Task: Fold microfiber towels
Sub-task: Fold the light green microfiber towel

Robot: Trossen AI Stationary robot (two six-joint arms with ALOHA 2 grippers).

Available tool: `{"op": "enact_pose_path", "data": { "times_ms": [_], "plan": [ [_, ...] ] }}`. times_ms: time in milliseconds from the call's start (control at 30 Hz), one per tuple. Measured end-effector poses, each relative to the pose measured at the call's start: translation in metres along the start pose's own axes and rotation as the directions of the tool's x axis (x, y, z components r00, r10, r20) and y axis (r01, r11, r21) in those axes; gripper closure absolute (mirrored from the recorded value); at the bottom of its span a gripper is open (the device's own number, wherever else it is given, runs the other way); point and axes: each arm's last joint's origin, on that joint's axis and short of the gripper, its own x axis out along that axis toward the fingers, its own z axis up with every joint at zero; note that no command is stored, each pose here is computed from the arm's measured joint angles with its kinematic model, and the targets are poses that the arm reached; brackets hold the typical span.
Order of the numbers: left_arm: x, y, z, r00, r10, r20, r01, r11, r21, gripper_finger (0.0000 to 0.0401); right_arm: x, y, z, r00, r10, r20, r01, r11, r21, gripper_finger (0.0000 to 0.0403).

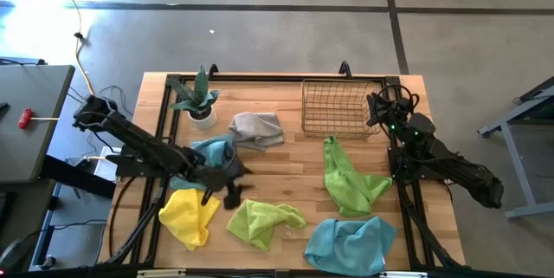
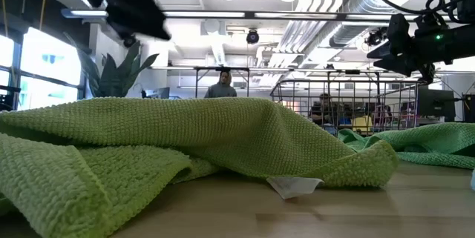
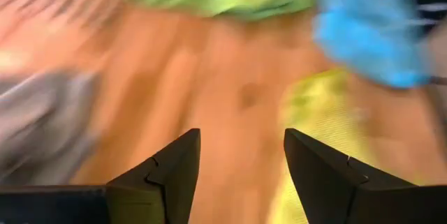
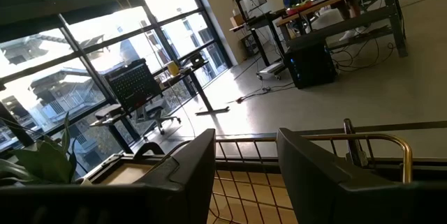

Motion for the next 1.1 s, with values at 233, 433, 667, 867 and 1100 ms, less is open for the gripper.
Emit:
{"op": "enact_pose_path", "data": {
  "times_ms": [233,433,667,867,1100],
  "plan": [
    [0.03,-0.039,-0.021,0.993,-0.119,0.024,0.113,0.98,0.161,0.0204,0.0,0.0,0.0,1.0,0.0,0.001,0.0,1.0,0.0,0.0256],
    [0.063,-0.04,-0.043,0.997,-0.073,-0.039,0.079,0.98,0.181,0.0204,0.0,0.0,0.0,1.0,-0.001,0.001,0.001,1.0,0.0,0.0256],
    [0.096,-0.037,-0.057,0.976,-0.193,-0.101,0.203,0.974,0.099,0.0204,0.0,0.0,0.0,1.0,0.0,0.0,0.0,1.0,0.0,0.0256],
    [0.098,-0.037,-0.067,0.965,-0.203,-0.168,0.219,0.973,0.08,0.0204,0.0,0.0,0.0,1.0,0.0,0.0,0.0,1.0,0.0,0.0256],
    [0.089,-0.035,-0.085,0.934,-0.096,-0.345,0.109,0.994,0.016,0.0204,0.0,0.0,0.0,1.0,0.0,0.0,0.0,1.0,0.0,0.0256]
  ]
}}
